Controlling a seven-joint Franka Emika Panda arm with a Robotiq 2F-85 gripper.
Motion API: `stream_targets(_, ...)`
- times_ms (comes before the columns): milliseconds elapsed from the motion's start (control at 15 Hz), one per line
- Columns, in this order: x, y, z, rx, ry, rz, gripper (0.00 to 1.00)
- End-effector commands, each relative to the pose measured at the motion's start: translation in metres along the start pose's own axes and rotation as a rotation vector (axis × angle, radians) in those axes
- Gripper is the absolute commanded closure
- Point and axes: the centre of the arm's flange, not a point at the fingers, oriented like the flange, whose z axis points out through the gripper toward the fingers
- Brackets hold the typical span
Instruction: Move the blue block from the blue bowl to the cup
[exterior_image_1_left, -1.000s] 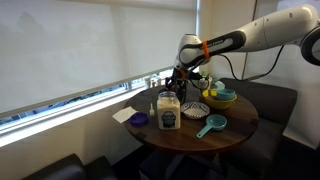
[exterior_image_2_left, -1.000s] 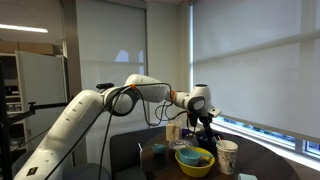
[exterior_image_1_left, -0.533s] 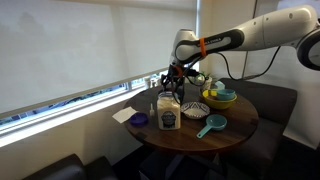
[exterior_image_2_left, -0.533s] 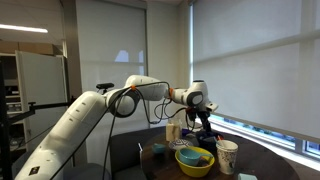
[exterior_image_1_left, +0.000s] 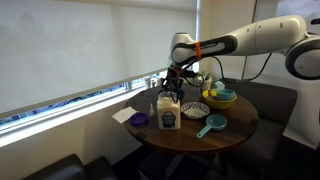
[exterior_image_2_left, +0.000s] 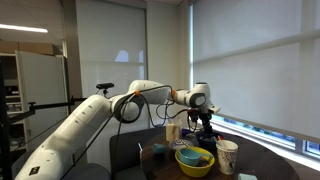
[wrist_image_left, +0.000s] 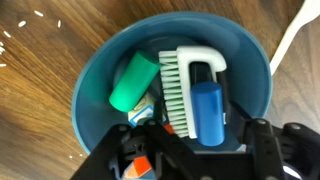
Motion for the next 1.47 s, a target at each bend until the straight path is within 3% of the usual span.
stream_targets(0, 0.025, -0.026, 0.002, -0.015, 0.032, -0.021, 0.31)
stream_targets(267, 0.033, -0.038, 0.012, -0.075, 0.039, -0.038, 0.43)
stream_targets(667, 0.035, -0.049, 0.032, -0.116, 0.025, -0.076, 0.47)
stream_targets(733, 0.033, -0.05, 0.029, -0.119, 0.03, -0.079, 0.52)
stream_targets(867, 0.03, -0.051, 0.022, -0.124, 0.04, -0.083, 0.77)
stream_targets(933, 0.028, -0.051, 0.019, -0.126, 0.043, -0.087, 0.83)
stream_targets(1400, 0.02, -0.05, 0.008, -0.132, 0.053, -0.09, 0.83)
